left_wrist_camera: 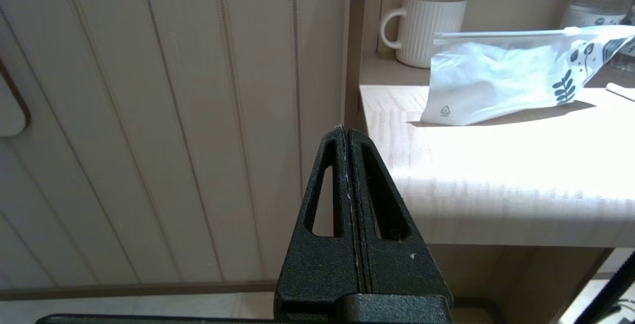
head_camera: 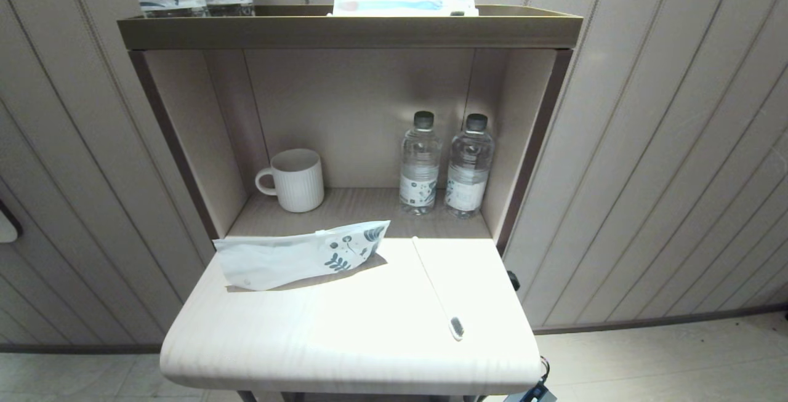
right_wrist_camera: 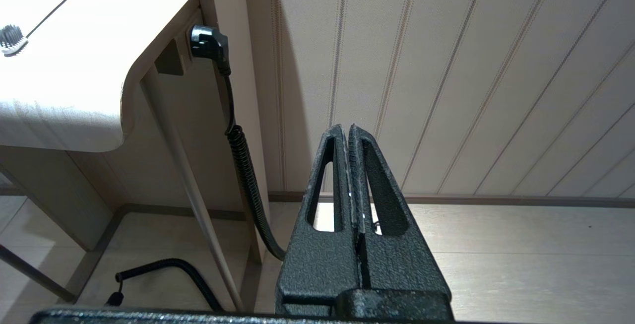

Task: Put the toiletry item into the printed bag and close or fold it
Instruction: Pick up the storage bag

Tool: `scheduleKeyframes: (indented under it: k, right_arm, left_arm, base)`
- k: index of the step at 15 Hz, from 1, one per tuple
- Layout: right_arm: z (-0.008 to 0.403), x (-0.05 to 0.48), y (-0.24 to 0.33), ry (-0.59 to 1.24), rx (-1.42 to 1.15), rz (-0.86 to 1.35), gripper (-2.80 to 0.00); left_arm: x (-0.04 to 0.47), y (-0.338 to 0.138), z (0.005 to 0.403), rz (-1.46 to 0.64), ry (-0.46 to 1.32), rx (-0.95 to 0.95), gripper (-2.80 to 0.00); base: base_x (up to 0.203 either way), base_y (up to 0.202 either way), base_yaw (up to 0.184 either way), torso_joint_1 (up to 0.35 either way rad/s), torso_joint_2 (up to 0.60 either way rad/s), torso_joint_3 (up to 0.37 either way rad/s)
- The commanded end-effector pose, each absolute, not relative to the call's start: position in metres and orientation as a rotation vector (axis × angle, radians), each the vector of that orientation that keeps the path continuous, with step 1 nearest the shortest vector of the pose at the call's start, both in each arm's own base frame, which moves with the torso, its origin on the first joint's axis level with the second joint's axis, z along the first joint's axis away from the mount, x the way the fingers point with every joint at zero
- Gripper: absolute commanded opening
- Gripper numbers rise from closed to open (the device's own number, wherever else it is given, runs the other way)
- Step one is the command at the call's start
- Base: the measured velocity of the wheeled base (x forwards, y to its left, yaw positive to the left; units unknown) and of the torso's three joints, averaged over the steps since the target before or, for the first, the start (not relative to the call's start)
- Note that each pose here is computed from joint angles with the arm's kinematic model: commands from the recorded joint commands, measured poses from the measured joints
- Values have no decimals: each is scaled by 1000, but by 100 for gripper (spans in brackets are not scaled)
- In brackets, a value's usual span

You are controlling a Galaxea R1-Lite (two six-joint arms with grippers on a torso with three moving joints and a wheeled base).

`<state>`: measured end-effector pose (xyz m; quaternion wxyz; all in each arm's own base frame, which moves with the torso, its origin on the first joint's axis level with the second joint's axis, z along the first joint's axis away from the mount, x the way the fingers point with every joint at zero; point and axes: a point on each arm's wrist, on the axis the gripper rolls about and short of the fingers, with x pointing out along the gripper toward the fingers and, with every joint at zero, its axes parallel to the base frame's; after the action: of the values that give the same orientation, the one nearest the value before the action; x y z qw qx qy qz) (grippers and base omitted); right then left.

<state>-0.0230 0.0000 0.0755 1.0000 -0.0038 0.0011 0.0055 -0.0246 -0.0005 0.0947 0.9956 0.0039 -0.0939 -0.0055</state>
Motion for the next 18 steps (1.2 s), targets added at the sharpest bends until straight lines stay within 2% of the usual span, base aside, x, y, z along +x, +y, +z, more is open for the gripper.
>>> scheduleKeyframes:
  k: [1,4,7,9,10,14,15,18]
  right_arm:
    - [76,-23,0,1,-9,12,-280]
    - [76,-23,0,3,-11,13,-280]
    - [75,-23,0,4,0,12,-280]
    - [75,-23,0,5,2,11,-280]
    - [75,-23,0,5,2,11,-280]
    - [75,-23,0,5,2,11,-280]
    - [75,-23,0,5,2,11,-280]
    - [75,-23,0,5,2,11,-280]
  left_arm:
    - [-25,0,95,-6,-190,18,-280]
    - [-25,0,111,2,-182,41,-280]
    - [-30,1,203,-105,-247,-47,-280]
    - [-12,1,248,-311,-185,-118,-280]
    - [-7,0,259,-434,-149,-141,-280]
    - [-1,-3,264,-866,50,-168,-280]
    - [0,-4,260,-916,114,-150,0]
    - [7,-11,260,-931,174,-49,0]
  base:
    - [0,0,0,0,0,0]
    - [0,0,0,0,0,0]
    - [0,0,0,0,0,0]
    - [0,0,0,0,0,0]
    - [0,0,0,0,0,0]
    - [0,0,0,0,0,0]
    - [0,0,0,0,0,0]
    - [0,0,0,0,0,0]
